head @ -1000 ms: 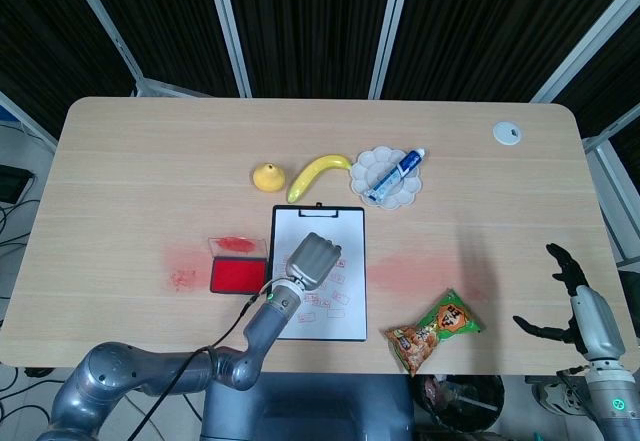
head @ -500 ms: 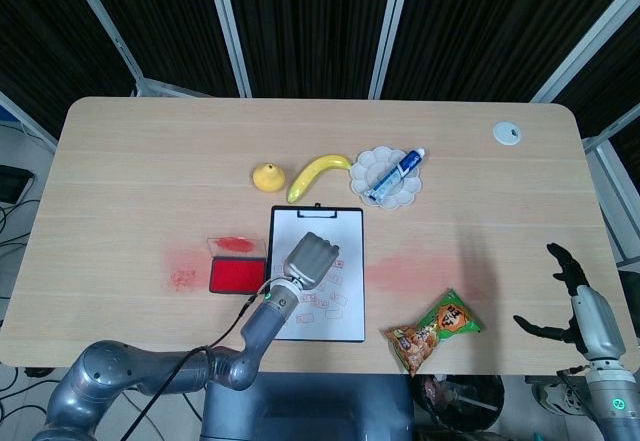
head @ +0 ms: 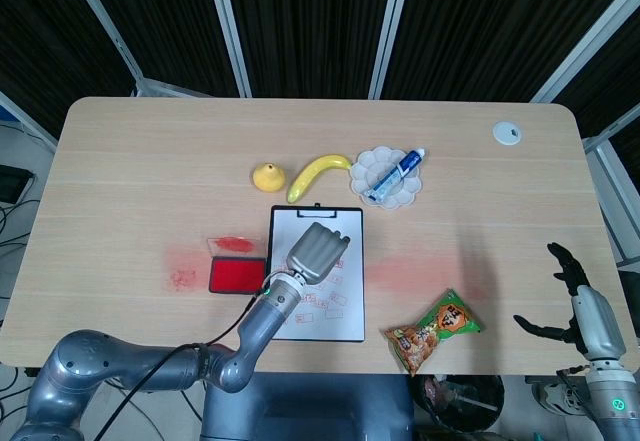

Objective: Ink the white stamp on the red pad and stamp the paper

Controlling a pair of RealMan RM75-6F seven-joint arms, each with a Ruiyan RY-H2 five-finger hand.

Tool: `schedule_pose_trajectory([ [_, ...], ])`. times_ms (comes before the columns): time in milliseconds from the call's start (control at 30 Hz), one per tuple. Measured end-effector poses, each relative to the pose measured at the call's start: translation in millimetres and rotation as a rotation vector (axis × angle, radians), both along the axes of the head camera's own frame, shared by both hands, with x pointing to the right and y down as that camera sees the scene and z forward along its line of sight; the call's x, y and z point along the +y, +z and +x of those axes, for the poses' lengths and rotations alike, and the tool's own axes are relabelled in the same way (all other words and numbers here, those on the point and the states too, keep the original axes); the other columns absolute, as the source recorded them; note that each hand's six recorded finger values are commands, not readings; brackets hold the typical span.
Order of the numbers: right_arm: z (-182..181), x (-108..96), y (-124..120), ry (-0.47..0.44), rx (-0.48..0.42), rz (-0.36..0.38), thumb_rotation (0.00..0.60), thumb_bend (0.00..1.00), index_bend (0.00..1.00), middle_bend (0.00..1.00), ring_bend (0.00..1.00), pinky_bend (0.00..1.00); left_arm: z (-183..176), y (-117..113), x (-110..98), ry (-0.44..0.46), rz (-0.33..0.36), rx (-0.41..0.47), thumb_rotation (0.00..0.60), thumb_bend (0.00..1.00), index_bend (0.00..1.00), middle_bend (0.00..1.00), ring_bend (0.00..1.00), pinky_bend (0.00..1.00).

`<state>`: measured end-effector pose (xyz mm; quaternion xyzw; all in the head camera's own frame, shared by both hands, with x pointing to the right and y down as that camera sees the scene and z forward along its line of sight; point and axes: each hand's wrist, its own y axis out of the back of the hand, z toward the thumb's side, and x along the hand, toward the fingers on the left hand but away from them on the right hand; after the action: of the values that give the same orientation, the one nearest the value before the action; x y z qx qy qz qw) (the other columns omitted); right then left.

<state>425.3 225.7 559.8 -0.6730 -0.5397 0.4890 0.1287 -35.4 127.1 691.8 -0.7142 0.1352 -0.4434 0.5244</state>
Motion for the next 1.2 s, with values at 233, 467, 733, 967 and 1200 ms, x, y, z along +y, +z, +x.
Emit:
schedule_pose_trajectory([
  [233,-0.4,0.0,-0.3,-0.003,0.002,0.001,0.600,0.12,0.02,0.00,0.00,0.22,-21.5,-27.0,-6.5,-0.020,0.024,0.035,0.600,0.57,0.75,0.80,0.89,1.00],
  [467,-0.8,0.2,-0.3,-0.008,0.009,0.003,0.600,0.12,0.02,0.00,0.00,0.22,-71.6,-57.0,-19.2,-0.083,0.068,0.045,0.600,0.56,0.75,0.80,0.89,1.00],
  [733,-1.7,0.6,-0.1,-0.013,0.016,0.003,0.600,0.12,0.02,0.00,0.00,0.22,-183.4,-80.0,-18.9,-0.191,0.081,-0.034,0.600,0.56,0.74,0.79,0.89,1.00],
  [967,-2.2,0.6,-0.1,-0.015,0.022,0.004,0.600,0.12,0.02,0.00,0.00,0.22,-251.3,-69.8,4.2,-0.239,0.027,-0.119,0.600,0.56,0.73,0.78,0.89,1.00],
  [1200,-2.6,0.8,-0.2,-0.015,0.025,0.005,0.600,0.12,0.02,0.00,0.00,0.22,-290.7,-43.5,12.3,-0.256,0.006,-0.206,0.600,0.53,0.70,0.75,0.88,1.00],
])
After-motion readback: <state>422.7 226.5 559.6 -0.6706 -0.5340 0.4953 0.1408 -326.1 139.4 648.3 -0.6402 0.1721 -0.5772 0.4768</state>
